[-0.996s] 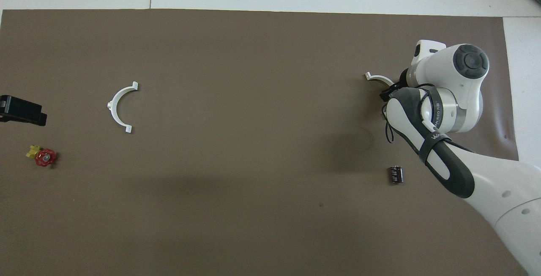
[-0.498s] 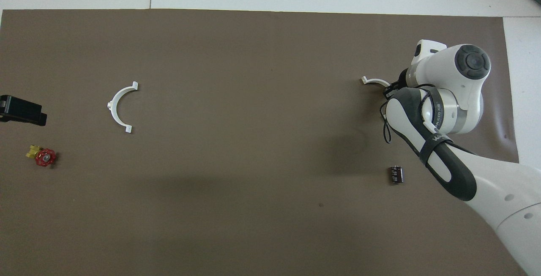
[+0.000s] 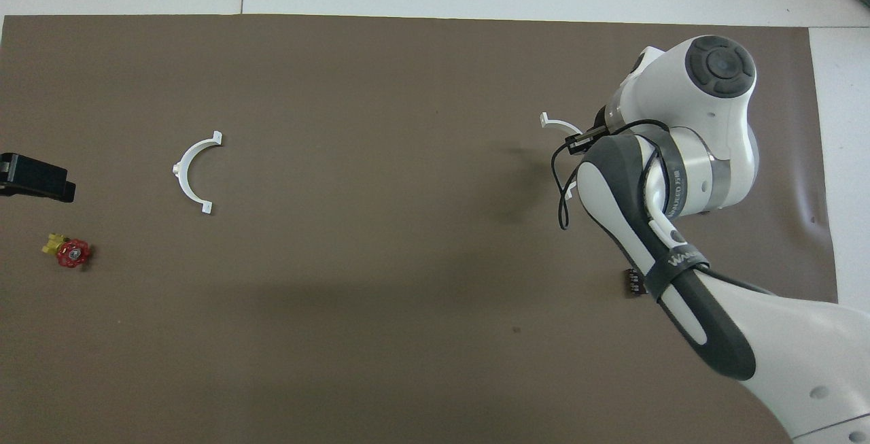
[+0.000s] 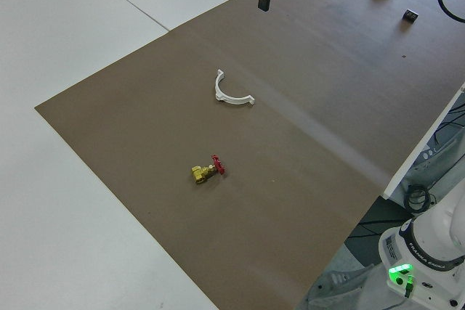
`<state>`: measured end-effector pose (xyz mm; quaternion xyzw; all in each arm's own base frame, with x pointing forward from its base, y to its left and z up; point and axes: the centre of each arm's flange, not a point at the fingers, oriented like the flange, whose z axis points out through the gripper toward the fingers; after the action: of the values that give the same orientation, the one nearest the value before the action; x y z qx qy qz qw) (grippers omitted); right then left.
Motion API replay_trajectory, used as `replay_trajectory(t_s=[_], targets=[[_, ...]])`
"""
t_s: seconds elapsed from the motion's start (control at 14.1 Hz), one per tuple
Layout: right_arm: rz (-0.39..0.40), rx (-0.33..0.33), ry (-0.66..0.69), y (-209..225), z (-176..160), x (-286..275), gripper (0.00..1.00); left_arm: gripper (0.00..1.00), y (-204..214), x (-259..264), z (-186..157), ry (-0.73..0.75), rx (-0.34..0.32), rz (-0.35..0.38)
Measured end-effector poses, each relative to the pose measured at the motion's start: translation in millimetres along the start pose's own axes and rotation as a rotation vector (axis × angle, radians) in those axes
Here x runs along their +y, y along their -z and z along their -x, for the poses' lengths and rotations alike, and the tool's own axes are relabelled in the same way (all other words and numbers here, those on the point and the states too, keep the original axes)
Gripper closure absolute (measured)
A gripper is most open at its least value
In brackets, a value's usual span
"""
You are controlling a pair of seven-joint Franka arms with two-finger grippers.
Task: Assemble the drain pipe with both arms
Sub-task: 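Carry the clamp half toward the table centre with the right gripper, then set down the clamp half while the left gripper grasps the other half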
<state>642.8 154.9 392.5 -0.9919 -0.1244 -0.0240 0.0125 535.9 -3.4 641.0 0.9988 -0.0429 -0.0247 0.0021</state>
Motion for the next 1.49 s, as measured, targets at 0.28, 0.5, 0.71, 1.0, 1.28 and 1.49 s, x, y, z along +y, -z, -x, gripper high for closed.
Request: replay_trajectory(t_s=[0.28,0.5,0.71,1.0,1.28,1.49], targets=[[0.015,0.000,-0.159,0,9,-107,0.78,0.00,0,0,0,0.000,0.000,0.000],[0.009,0.038,-0.159,-22,20,-156,0.78,0.00,0,0,0,0.000,0.000,0.000],[0.010,0.050,-0.113,-57,36,-181,0.78,0.00,0,3,0,-0.006,0.000,0.000],[0.013,0.039,-0.131,-74,45,-188,0.78,0.00,0,10,-1,-0.018,0.002,-0.001],[0.011,0.037,-0.149,-84,54,-202,0.78,0.00,-16,5,-7,-0.010,0.064,-0.004],[0.013,0.048,-0.124,-91,60,-217,0.78,0.00,-49,2,-8,-0.006,0.103,-0.005]])
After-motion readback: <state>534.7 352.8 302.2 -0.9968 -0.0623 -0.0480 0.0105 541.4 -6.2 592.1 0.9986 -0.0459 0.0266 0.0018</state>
